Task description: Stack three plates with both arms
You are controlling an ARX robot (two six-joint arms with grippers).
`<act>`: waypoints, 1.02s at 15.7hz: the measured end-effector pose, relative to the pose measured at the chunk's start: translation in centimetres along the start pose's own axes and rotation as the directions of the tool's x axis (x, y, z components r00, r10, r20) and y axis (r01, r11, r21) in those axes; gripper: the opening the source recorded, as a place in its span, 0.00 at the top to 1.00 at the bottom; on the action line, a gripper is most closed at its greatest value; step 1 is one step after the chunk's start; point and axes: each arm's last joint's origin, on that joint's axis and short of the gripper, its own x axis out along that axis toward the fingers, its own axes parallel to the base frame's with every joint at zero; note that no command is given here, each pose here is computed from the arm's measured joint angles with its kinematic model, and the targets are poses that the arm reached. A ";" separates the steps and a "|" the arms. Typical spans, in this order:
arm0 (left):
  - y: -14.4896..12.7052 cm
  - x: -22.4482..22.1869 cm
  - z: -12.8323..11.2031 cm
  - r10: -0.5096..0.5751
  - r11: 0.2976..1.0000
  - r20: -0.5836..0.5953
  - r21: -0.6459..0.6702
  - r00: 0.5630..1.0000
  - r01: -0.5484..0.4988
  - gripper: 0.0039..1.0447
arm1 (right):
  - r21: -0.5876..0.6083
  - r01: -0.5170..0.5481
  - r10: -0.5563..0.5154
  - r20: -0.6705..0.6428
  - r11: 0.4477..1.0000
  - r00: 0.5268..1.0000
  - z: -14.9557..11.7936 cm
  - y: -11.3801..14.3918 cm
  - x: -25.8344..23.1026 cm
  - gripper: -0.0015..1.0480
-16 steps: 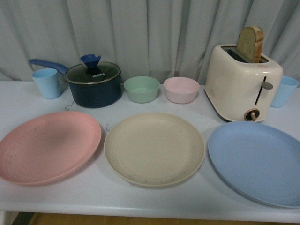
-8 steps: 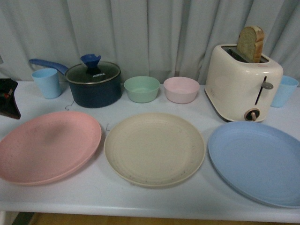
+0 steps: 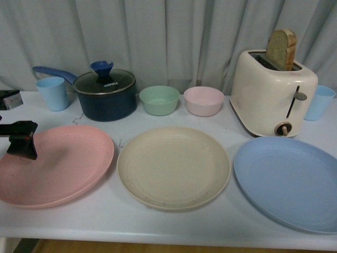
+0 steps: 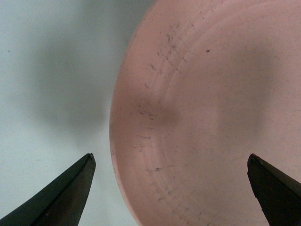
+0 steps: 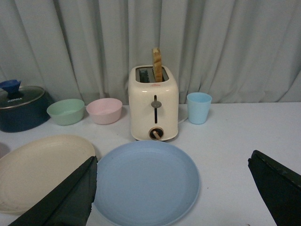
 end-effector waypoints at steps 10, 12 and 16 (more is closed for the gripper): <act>0.8 2.3 0.0 -0.007 0.999 -0.012 -0.040 1.000 0.006 0.22 | 0.000 0.000 0.000 0.000 1.000 1.000 0.0 0.0 0.0 0.06; 0.8 2.2 0.3 -0.025 0.999 -0.014 -0.042 1.000 0.024 0.41 | 0.000 0.000 0.000 0.000 1.000 1.000 0.0 0.0 0.0 0.06; 1.3 2.3 0.0 -0.036 0.998 -0.032 -0.058 0.999 0.034 0.86 | 0.000 0.000 0.000 0.000 1.000 1.000 0.0 0.0 0.0 0.06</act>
